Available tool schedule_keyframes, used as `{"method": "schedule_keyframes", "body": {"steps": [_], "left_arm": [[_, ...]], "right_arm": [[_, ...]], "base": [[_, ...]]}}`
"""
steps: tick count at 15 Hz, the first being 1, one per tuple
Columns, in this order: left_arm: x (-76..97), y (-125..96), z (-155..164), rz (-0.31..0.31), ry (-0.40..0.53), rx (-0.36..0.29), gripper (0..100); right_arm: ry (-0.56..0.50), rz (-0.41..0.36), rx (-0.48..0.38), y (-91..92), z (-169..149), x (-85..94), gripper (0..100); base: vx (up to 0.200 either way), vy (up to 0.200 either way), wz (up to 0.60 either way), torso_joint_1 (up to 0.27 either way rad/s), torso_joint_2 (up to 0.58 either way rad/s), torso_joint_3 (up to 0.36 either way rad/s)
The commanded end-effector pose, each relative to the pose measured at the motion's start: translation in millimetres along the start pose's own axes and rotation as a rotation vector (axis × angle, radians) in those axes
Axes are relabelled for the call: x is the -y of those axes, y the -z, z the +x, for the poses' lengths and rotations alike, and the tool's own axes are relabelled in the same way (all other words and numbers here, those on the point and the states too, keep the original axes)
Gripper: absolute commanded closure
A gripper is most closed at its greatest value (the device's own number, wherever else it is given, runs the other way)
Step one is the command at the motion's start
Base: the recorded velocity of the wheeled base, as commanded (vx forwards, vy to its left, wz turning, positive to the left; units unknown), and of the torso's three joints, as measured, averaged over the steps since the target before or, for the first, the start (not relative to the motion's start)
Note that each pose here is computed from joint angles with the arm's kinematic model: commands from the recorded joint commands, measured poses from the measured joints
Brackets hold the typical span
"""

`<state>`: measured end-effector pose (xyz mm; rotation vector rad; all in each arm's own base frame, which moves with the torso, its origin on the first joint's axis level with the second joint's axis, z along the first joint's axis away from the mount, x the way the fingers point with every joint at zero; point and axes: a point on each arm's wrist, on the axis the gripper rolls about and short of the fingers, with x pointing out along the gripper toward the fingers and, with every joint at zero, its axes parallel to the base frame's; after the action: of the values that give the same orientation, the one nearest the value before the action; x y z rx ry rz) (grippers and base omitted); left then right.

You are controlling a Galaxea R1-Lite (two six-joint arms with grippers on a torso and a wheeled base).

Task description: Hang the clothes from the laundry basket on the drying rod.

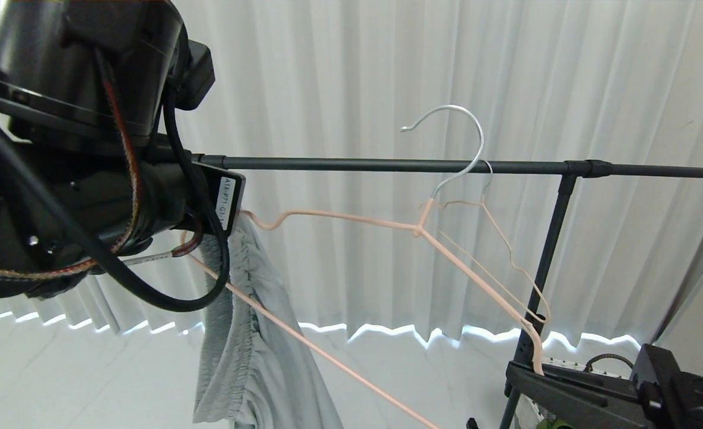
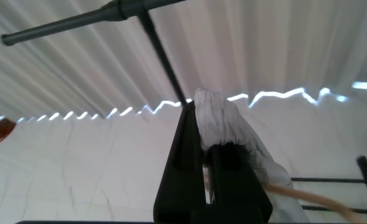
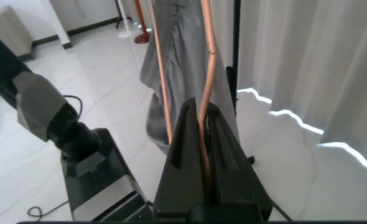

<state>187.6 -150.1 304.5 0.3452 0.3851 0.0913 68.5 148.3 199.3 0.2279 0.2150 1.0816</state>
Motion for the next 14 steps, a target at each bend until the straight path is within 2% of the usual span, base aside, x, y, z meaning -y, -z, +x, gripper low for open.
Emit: {"method": "schedule_keyframes", "body": {"steps": [1,7,9,14], "left_arm": [[-2.2,2.6,6.2,0.002,-0.050,-0.017,100],[-5.3,7.5,11.8,0.007,-0.084,-0.038,100],[-8.6,7.8,15.3,0.001,-0.103,-0.046,100],[-6.4,7.4,13.9,0.008,-0.097,-0.042,100]], "right_arm": [[0.014,-0.004,-0.005,0.9,1.1,2.3,100],[0.002,-0.005,0.018,-2.9,-4.7,1.3,100],[0.005,-0.009,-0.003,4.2,-9.1,3.1,100],[0.001,-0.008,0.012,2.5,-13.0,2.9,100]], "base": [[0.000,0.000,0.00,0.000,0.00,0.000],[0.000,0.000,0.00,0.000,0.00,0.000],[0.000,0.000,0.00,0.000,0.00,0.000],[0.000,0.000,0.00,0.000,0.00,0.000]]}}
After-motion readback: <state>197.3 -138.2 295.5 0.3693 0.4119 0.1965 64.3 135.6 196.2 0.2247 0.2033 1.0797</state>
